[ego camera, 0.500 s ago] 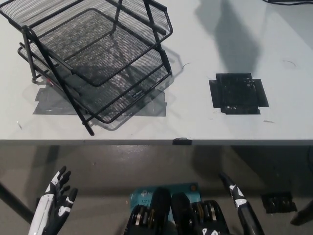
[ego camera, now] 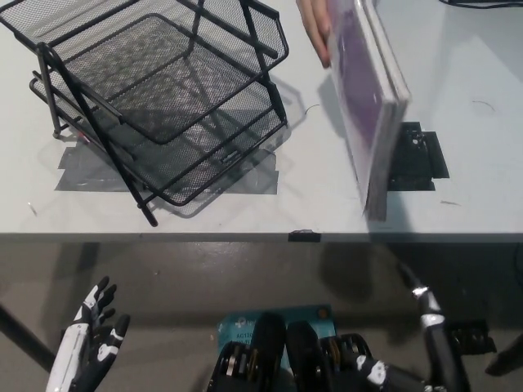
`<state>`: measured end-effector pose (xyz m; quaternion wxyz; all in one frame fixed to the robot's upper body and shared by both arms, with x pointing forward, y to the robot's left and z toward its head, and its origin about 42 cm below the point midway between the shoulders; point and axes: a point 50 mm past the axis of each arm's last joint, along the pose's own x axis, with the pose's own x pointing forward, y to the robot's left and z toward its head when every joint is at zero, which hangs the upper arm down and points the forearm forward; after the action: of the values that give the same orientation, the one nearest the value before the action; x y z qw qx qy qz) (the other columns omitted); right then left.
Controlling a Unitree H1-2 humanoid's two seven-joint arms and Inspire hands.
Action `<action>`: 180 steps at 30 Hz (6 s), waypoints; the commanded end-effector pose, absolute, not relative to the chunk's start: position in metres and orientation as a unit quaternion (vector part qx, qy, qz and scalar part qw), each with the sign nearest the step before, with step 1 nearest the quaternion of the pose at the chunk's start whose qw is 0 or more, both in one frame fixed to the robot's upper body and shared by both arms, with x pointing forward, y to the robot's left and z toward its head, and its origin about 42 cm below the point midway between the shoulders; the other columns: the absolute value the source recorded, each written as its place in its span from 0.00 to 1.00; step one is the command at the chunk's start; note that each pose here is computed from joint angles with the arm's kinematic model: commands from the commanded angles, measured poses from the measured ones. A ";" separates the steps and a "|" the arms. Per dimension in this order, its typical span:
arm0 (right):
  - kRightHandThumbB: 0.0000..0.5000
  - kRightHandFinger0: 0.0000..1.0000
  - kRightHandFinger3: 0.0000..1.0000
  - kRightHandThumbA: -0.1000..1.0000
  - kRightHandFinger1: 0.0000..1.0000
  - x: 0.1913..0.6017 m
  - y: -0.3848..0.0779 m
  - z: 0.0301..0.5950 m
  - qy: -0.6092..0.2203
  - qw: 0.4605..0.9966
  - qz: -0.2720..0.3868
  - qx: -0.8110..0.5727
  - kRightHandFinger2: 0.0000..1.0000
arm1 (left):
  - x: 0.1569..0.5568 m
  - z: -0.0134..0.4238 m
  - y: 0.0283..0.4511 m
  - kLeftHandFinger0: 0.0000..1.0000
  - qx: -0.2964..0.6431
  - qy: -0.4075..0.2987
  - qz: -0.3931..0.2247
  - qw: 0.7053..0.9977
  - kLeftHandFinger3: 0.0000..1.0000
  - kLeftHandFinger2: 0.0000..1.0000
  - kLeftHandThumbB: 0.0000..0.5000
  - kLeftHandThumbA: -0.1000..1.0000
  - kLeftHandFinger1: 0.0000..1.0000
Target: A person hands a notebook to the robot and the robot grabs it with its right hand and places it in the file tray kept in the centre of the desk infront of it.
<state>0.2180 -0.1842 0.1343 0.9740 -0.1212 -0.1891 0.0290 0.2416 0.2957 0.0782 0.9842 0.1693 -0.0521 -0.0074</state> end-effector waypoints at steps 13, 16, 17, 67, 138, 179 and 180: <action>0.47 1.00 1.00 1.00 1.00 0.240 -0.196 0.234 -0.369 0.920 -0.059 -0.123 1.00 | 0.241 0.085 0.298 0.96 0.170 -0.086 0.005 0.982 1.00 1.00 0.86 0.82 1.00; 0.50 1.00 1.00 1.00 1.00 0.254 -0.191 0.241 -0.360 0.924 -0.061 -0.113 1.00 | 0.239 0.085 0.299 0.97 0.169 -0.084 0.006 0.982 1.00 1.00 0.86 0.82 1.00; 0.51 1.00 1.00 1.00 1.00 0.258 -0.189 0.244 -0.355 0.927 -0.059 -0.108 1.00 | 0.238 0.084 0.300 0.97 0.170 -0.081 0.007 0.982 1.00 1.00 0.87 0.83 1.00; 0.18 0.48 0.90 0.76 0.66 0.440 -0.132 0.240 -0.215 0.975 -0.053 0.008 0.80 | 0.241 0.090 0.304 0.97 0.179 -0.092 0.012 0.980 1.00 1.00 0.87 0.85 1.00; 0.00 0.00 0.02 0.91 0.00 0.424 -0.114 0.423 -0.547 0.810 -0.083 -0.194 0.00 | 0.254 0.094 0.305 0.96 0.188 -0.096 0.006 0.977 1.00 1.00 0.85 0.88 1.00; 0.03 0.00 0.01 0.71 0.00 0.474 -0.051 0.422 -0.694 0.591 -0.026 -0.410 0.08 | 0.246 0.091 0.307 0.94 0.181 -0.104 -0.005 0.978 1.00 1.00 0.77 0.91 1.00; 0.02 0.00 0.00 0.71 0.00 0.475 -0.050 0.420 -0.696 0.584 -0.025 -0.416 0.07 | 0.246 0.092 0.307 0.94 0.180 -0.105 -0.005 0.978 1.00 1.00 0.77 0.91 1.00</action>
<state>0.4804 -0.0603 0.3820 0.6848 -0.4347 -0.5848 0.0013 0.2477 0.3018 0.0815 0.9823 0.1749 -0.0663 -0.0014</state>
